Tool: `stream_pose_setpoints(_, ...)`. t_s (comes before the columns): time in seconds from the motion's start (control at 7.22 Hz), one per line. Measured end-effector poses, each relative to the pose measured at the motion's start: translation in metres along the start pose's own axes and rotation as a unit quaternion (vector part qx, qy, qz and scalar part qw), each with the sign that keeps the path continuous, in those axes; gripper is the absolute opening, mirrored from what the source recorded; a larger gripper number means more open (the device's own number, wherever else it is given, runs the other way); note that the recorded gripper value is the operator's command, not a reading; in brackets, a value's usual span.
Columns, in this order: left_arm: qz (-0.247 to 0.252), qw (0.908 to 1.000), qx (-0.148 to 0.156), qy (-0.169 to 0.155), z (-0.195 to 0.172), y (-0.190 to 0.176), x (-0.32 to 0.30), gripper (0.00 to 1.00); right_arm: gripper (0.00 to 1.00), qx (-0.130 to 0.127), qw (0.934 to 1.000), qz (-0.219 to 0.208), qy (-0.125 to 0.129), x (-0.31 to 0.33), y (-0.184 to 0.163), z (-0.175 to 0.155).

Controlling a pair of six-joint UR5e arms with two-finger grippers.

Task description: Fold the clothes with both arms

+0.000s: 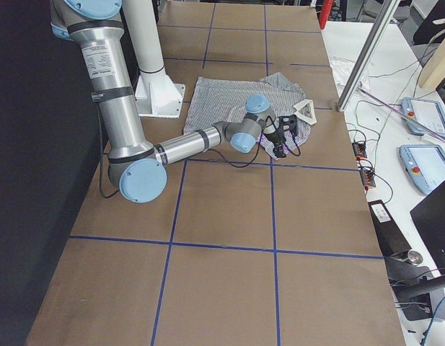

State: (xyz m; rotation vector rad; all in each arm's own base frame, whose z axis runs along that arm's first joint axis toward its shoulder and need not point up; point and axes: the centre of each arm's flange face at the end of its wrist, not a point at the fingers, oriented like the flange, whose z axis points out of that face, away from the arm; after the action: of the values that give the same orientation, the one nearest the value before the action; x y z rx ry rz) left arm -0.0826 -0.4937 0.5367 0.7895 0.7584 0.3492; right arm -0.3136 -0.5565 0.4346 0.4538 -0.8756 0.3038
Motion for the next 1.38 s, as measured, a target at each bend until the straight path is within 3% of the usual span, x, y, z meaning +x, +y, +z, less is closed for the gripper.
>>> stream_pose_setpoints(0.14, 0.0, 1.0, -0.001, 0.001, 0.001, 0.0, 0.0, 1.0, 0.67, 0.007, 0.9999, 0.002, 0.008, -0.015, 0.014, 0.018)
stream_pose_setpoints(0.83, 0.001, 1.0, -0.001, 0.002, 0.002, 0.0, 0.001, 1.0, 0.63, 0.007, 0.9992, -0.013, 0.036, -0.032, 0.051, 0.066)
stream_pose_setpoints(1.38, 0.002, 1.0, -0.001, 0.002, 0.002, 0.001, 0.001, 1.0, 0.61, 0.007, 0.9989, -0.015, 0.043, -0.031, 0.056, 0.074)
